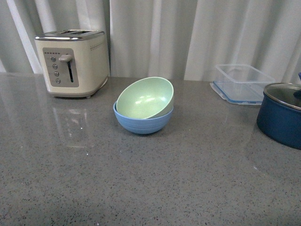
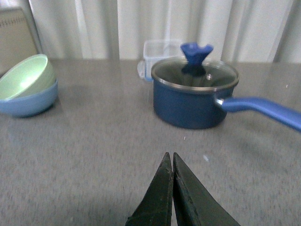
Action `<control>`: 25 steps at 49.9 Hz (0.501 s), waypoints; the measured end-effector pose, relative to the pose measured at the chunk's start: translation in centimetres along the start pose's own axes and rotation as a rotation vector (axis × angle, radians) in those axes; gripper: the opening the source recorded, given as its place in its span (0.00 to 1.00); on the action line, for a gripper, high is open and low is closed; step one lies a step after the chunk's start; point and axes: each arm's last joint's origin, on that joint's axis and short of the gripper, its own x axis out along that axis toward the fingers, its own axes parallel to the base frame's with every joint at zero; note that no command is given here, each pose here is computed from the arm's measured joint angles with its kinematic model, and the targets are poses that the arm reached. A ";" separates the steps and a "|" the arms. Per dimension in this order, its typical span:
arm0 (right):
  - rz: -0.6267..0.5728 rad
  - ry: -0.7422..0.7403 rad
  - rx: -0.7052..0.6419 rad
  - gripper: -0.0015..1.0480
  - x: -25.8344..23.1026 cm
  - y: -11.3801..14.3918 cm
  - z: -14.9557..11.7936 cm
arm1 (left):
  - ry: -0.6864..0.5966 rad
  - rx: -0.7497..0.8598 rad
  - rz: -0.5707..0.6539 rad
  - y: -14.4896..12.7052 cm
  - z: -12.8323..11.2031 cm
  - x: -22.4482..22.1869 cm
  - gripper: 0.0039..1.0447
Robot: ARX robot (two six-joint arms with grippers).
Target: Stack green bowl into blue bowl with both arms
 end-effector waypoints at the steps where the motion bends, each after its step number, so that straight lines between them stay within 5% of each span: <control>1: 0.002 0.007 0.000 0.01 -0.2 0.0 -0.1 | 0.000 0.000 0.000 0.0 0.0 0.0 0.94; 10: 0.002 -0.022 -0.001 0.03 -0.5 0.0 0.1 | 0.000 0.000 0.000 0.0 0.0 0.0 0.94; 25: 0.002 -0.023 -0.001 0.58 -0.5 0.0 0.1 | 0.000 0.000 0.000 0.0 0.0 0.0 0.94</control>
